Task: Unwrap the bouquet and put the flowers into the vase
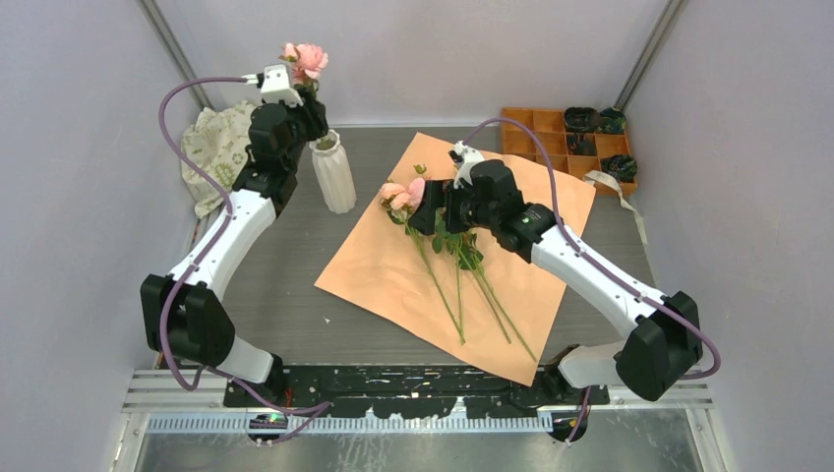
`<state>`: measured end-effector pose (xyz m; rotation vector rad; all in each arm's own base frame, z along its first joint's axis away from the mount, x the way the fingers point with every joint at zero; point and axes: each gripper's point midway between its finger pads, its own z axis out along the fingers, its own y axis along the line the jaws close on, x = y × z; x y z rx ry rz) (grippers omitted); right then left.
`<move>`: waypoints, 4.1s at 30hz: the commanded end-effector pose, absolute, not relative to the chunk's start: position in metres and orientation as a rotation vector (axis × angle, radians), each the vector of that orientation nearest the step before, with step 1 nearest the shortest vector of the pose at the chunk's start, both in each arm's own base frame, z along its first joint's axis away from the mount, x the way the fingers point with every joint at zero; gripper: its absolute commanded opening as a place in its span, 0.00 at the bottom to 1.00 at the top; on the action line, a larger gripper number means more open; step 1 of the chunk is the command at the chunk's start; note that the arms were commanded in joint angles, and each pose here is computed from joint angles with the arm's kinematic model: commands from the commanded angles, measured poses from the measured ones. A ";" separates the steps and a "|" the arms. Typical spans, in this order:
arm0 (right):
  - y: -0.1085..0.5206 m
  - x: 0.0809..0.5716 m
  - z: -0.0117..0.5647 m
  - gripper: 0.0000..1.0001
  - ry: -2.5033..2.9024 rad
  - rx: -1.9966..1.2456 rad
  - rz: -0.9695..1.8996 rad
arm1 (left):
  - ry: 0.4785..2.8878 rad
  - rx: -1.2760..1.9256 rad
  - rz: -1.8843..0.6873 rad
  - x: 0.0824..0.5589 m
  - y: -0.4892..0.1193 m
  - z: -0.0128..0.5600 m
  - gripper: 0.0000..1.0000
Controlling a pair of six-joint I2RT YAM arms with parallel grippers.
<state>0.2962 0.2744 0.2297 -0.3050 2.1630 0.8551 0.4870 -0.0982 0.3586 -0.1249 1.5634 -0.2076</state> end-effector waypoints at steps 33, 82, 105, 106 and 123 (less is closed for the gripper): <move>0.282 0.311 0.047 0.52 2.636 -0.333 0.411 | 1.623 -0.269 -0.568 0.293 -0.088 0.454 0.54; 0.318 0.241 0.386 0.01 1.795 -0.529 1.113 | 1.641 0.351 -1.115 0.293 -0.278 0.414 0.66; 0.321 0.223 0.368 0.01 1.814 -0.541 1.221 | 1.581 0.241 -0.879 0.332 -0.255 0.424 0.05; 0.321 0.224 0.367 0.01 1.818 -0.539 1.215 | 1.569 0.242 -0.881 0.331 -0.255 0.427 0.04; 0.294 0.243 0.347 0.99 1.831 -0.419 1.023 | 1.271 0.060 -0.414 0.352 -0.170 0.522 0.03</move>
